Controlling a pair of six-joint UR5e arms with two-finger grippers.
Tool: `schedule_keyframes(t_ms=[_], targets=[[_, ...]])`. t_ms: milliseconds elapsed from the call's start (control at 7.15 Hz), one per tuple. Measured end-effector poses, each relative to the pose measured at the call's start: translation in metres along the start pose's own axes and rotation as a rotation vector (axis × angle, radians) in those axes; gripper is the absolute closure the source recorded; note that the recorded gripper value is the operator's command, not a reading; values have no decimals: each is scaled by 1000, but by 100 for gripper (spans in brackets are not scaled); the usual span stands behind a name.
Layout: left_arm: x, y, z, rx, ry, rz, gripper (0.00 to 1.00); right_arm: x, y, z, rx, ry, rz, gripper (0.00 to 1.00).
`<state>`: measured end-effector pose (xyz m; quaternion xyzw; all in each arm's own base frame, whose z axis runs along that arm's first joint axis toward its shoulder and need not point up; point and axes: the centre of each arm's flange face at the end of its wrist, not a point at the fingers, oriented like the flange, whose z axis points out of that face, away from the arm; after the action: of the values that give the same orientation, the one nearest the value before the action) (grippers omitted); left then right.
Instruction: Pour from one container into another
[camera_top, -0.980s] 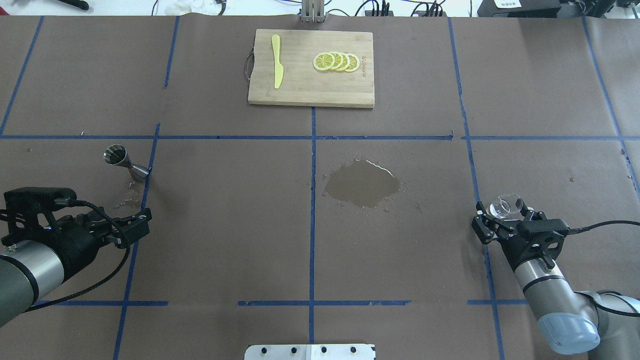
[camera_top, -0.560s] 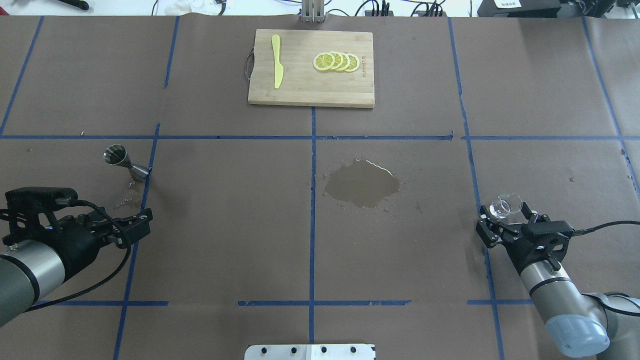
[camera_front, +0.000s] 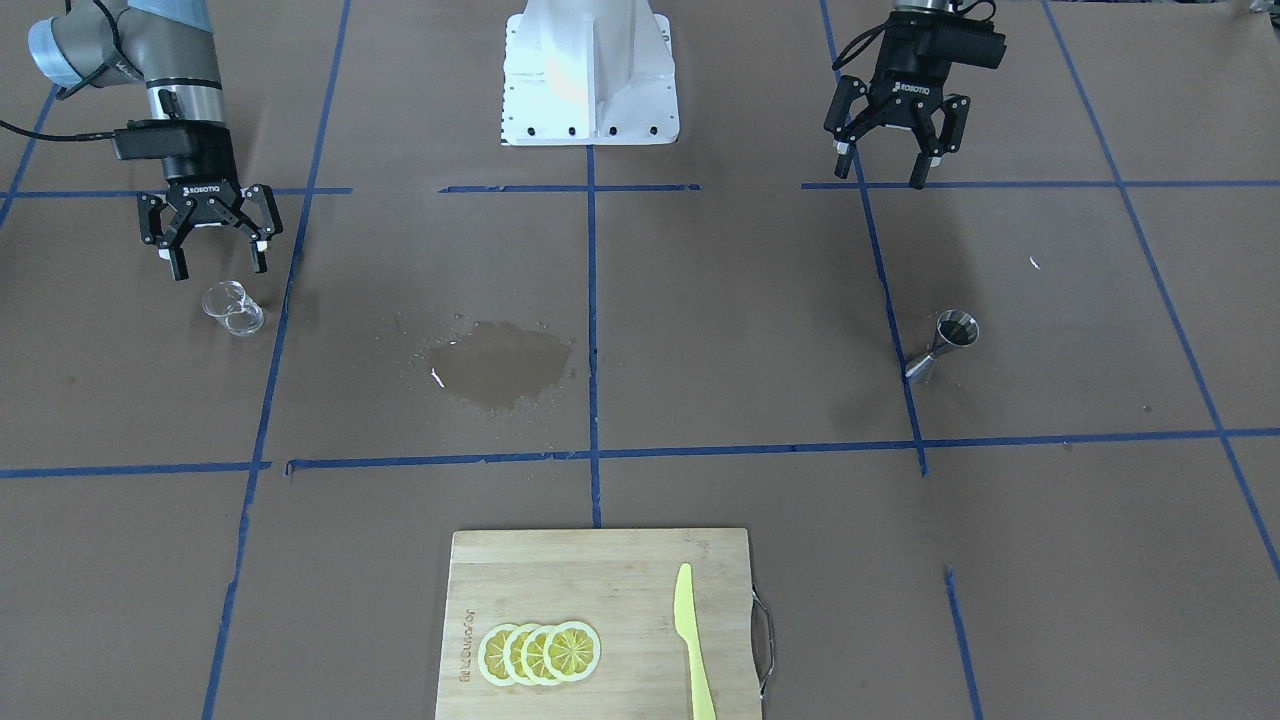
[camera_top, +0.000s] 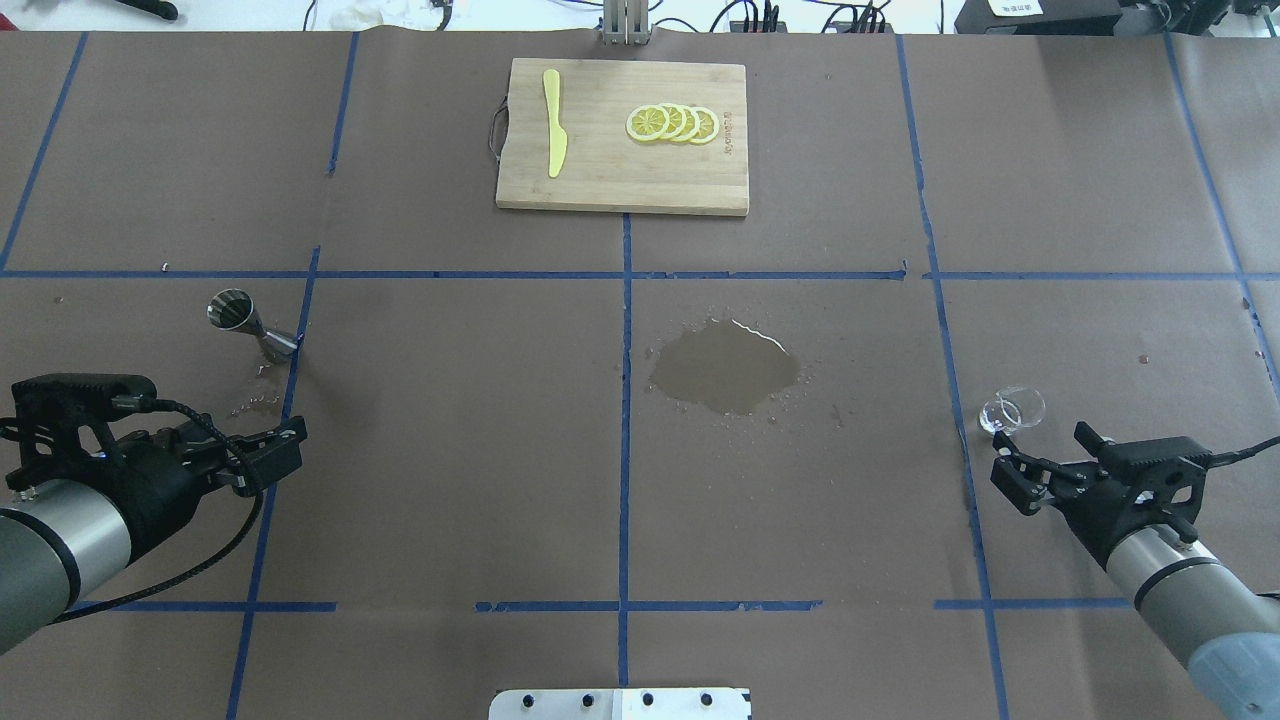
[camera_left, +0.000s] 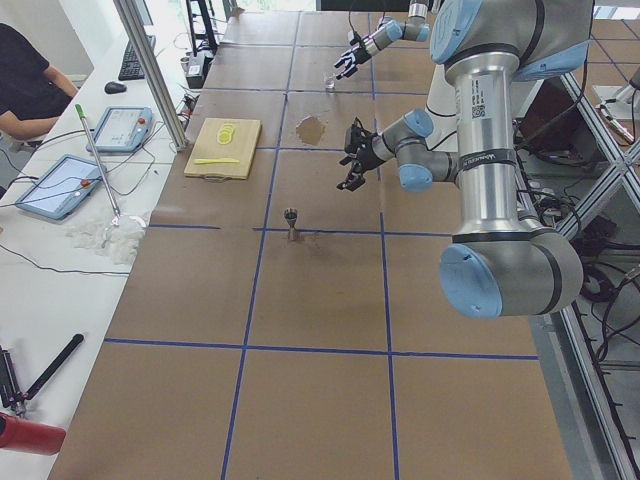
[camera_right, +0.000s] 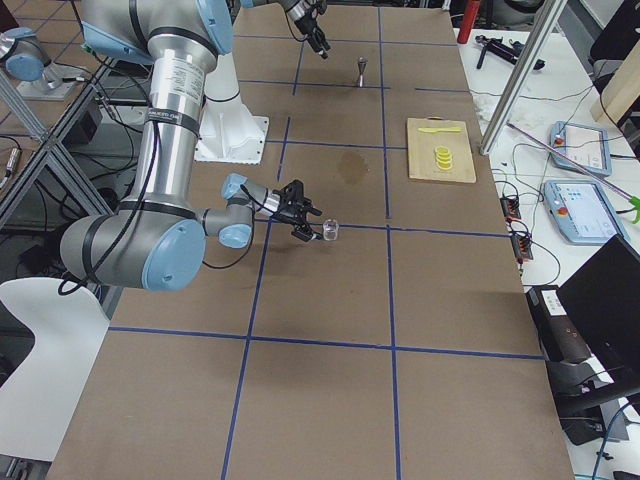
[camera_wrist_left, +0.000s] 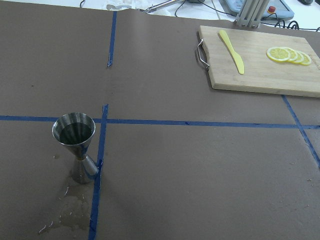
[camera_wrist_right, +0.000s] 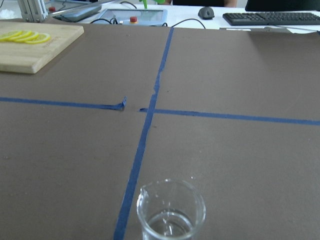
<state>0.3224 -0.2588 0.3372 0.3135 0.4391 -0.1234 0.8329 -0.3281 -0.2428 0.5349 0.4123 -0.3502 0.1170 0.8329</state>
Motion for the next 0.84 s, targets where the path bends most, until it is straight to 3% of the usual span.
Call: schedule_keyframes(t_ms=[420, 840], targets=[[2, -16, -7, -40, 27, 24, 0, -7, -26, -48, -242, -63, 10, 0], [-16, -54, -11, -97, 42, 106, 0, -23, -101, -77, -465, -51, 56, 0]])
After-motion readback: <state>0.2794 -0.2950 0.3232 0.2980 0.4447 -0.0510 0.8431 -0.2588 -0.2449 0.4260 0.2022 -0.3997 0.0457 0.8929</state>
